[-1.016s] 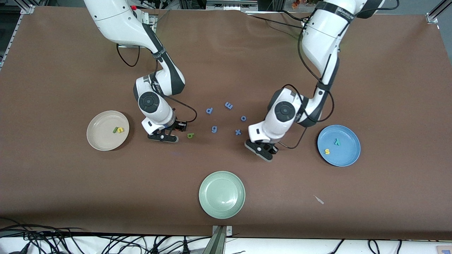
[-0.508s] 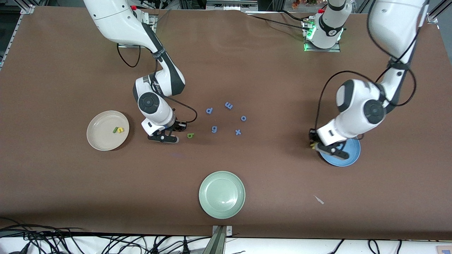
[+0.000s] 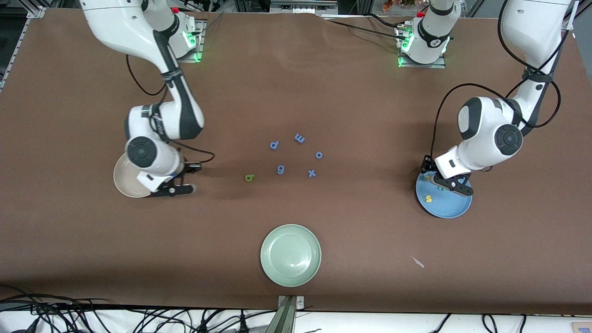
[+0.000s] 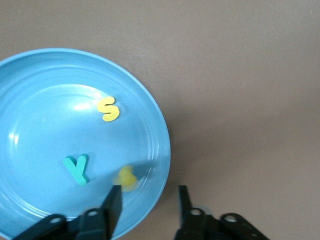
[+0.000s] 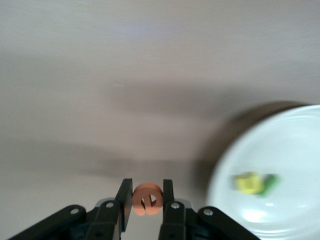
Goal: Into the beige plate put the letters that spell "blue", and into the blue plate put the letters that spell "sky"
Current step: 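Place e on beige plate while the left gripper places k on blue plate, then return the left arm to rest while the right gripper reaches green a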
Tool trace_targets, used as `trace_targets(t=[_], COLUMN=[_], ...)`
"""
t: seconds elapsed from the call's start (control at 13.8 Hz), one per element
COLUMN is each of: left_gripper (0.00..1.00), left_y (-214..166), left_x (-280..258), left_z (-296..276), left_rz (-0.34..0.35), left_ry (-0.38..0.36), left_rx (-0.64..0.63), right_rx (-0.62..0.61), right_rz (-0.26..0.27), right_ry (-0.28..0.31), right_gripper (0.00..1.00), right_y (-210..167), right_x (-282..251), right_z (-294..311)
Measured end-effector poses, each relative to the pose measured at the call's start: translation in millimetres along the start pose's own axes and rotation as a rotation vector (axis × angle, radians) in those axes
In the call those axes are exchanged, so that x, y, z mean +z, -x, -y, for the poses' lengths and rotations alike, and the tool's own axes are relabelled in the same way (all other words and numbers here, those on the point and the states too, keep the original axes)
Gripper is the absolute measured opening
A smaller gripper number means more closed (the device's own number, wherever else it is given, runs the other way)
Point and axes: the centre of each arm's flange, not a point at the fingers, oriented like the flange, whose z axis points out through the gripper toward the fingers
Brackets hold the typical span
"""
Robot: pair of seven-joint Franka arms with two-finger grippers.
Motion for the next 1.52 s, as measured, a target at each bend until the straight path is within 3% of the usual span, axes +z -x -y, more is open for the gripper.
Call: trace_targets(t=[0.29, 0.36, 0.51, 0.58, 0.87, 1.09, 1.31, 1.52], left_gripper=[0.96, 1.0, 1.0, 1.0, 1.0, 1.0, 1.0, 1.0], left_y=[5, 10, 16, 17, 30, 50, 61, 75], left_x=[-13, -24, -52, -71, -166, -252, -332, -378], left_z=[19, 24, 21, 17, -15, -38, -61, -63], left_rz=[-0.018, -0.027, -0.059, -0.077, -0.084, -0.05, -0.008, 0.018], left_ry=[-0.021, -0.028, -0.049, -0.062, -0.093, -0.101, -0.116, -0.114], left_rx=[-0.021, -0.03, -0.03, -0.024, -0.007, -0.037, -0.106, -0.21], right_rx=[-0.04, -0.043, -0.041, -0.036, -0.016, 0.042, 0.12, 0.192], right_rz=[0.053, 0.062, 0.07, 0.071, 0.052, 0.026, 0.008, -0.015], right_ry=[0.03, 0.035, 0.042, 0.044, 0.042, 0.034, 0.004, -0.04], right_gripper=[0.28, 0.28, 0.29, 0.33, 0.72, 1.0, 1.0, 1.0], right_y=[12, 14, 14, 14, 8, -4, -11, -11], right_x=[15, 19, 26, 29, 22, 5, -8, -21], right_z=[-72, -81, -90, -93, -85, -39, 32, 104])
